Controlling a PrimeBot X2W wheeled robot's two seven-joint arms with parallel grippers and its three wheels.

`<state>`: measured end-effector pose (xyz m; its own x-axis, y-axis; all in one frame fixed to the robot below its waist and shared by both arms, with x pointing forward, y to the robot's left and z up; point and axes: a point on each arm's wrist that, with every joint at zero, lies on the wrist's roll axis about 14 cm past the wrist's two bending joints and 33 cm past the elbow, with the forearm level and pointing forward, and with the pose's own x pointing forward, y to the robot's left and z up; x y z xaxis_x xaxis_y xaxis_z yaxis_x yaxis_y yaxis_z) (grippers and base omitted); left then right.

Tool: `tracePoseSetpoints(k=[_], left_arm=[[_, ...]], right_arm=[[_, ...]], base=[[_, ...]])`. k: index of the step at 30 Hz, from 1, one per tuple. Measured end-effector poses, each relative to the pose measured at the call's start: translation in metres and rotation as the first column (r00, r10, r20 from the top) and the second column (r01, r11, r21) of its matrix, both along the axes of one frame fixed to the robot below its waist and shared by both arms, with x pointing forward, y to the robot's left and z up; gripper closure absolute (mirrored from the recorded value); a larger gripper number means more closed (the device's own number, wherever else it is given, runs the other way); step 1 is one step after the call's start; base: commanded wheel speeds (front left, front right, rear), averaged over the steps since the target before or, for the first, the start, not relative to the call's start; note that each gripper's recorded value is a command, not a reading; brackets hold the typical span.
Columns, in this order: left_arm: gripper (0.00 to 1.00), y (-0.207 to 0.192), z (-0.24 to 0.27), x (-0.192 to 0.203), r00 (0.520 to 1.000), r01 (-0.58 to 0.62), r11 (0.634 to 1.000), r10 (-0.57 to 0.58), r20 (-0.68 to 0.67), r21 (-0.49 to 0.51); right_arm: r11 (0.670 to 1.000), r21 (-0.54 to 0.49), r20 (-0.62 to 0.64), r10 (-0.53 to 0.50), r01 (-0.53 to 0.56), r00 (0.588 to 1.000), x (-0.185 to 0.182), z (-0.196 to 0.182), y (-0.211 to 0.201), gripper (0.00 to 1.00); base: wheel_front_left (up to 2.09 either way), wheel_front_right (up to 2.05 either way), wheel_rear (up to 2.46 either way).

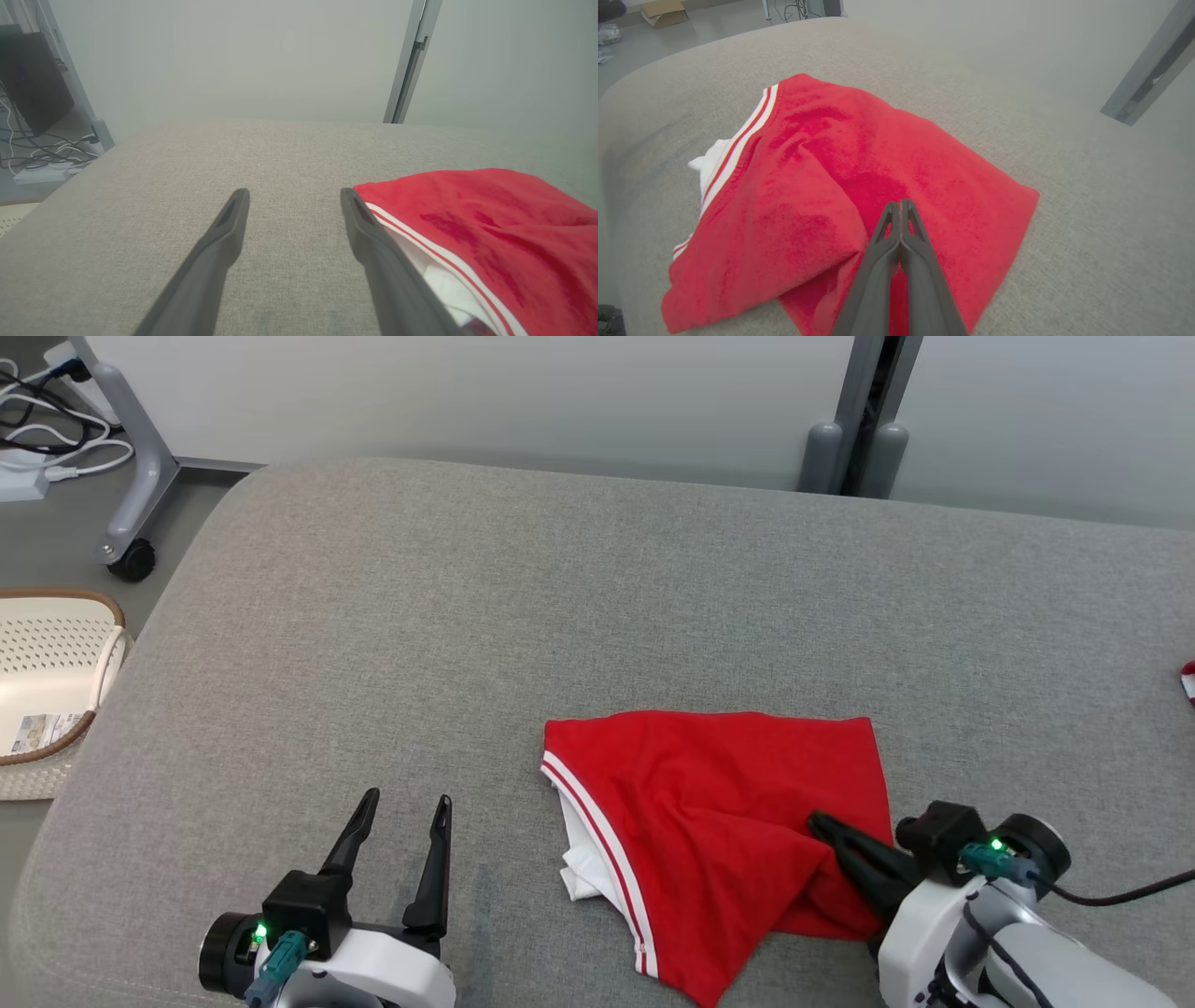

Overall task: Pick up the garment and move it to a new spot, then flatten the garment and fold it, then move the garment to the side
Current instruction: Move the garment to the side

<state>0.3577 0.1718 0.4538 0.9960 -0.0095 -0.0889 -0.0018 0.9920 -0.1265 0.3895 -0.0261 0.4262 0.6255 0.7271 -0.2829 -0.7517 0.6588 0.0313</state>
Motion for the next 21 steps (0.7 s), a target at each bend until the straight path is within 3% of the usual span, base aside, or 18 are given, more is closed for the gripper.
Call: tracePoseSetpoints(k=[9,21], left_arm=[[0.0,0.001,-0.001,0.0,1.0,-0.003,1.0,0.003,-0.005,0.001],[0.0,-0.003,-0.003,-0.003,1.0,0.008,1.0,-0.008,-0.01,0.0]], right_arm=[[0.981,-0.074,-0.116,0.173,-0.182,0.978,-0.044,-0.032,0.018,1.0],[0.979,-0.085,-0.165,0.171,-0.186,0.971,-0.049,-0.042,0.021,1.0]], base=[[0.0,0.0,0.0],[0.0,0.0,0.0]])
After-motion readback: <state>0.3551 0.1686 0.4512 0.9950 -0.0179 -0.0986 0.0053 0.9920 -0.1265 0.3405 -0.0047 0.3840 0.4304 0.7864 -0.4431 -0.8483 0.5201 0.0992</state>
